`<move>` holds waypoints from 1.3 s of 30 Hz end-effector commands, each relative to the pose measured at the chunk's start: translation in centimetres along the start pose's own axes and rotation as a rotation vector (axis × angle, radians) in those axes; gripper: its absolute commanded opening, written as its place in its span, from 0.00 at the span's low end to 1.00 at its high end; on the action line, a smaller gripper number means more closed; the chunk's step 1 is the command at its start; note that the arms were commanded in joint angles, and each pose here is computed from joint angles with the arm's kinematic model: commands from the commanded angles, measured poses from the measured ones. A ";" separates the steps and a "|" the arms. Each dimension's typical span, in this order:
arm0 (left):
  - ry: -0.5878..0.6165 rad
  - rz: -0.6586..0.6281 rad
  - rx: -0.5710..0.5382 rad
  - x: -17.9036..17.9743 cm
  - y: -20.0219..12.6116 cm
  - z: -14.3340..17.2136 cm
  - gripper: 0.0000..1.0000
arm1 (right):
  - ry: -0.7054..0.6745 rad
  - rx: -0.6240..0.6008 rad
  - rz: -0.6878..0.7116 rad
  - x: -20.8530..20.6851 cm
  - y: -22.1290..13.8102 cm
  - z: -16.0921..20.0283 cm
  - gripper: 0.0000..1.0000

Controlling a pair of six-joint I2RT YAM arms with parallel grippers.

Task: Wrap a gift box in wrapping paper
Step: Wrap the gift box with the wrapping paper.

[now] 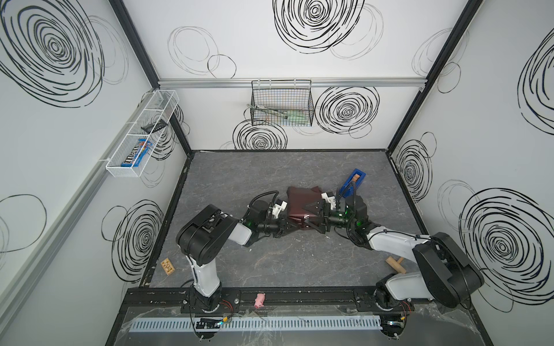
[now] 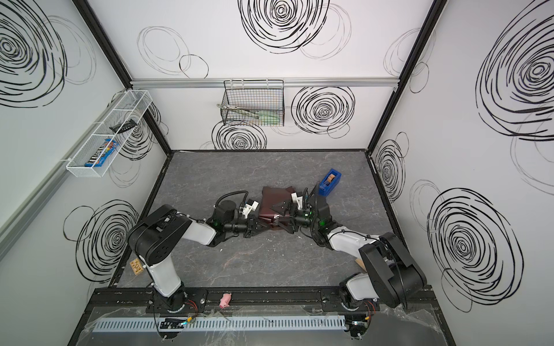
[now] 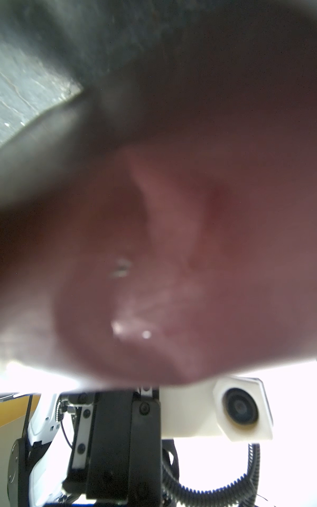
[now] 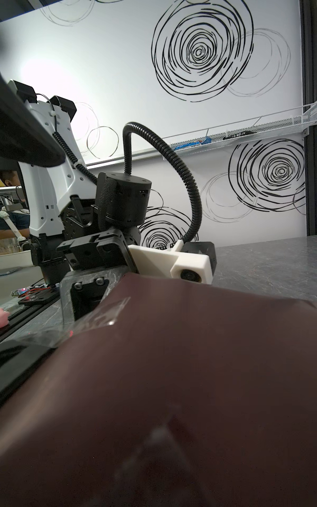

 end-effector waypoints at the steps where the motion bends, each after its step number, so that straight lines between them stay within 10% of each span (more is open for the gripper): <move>1: 0.050 0.047 -0.013 -1.0 -0.1 -0.5 0.00 | 0.015 -0.006 -0.004 0.7 0.1 -0.6 0.97; 39: 0.047 0.065 -0.023 -1.2 0.0 -0.8 0.00 | 0.095 -0.025 0.135 -0.5 -0.7 0.2 0.97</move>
Point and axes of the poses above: each gripper's point midway between its finger pads, its own y axis out along the fingers, its own x axis along the line the jaws close on, z = x × y, the point moved 6 cm from there along -y, back along the fingers, and after that the axes turned 3 degrees about -y, right-handed, at the moved point
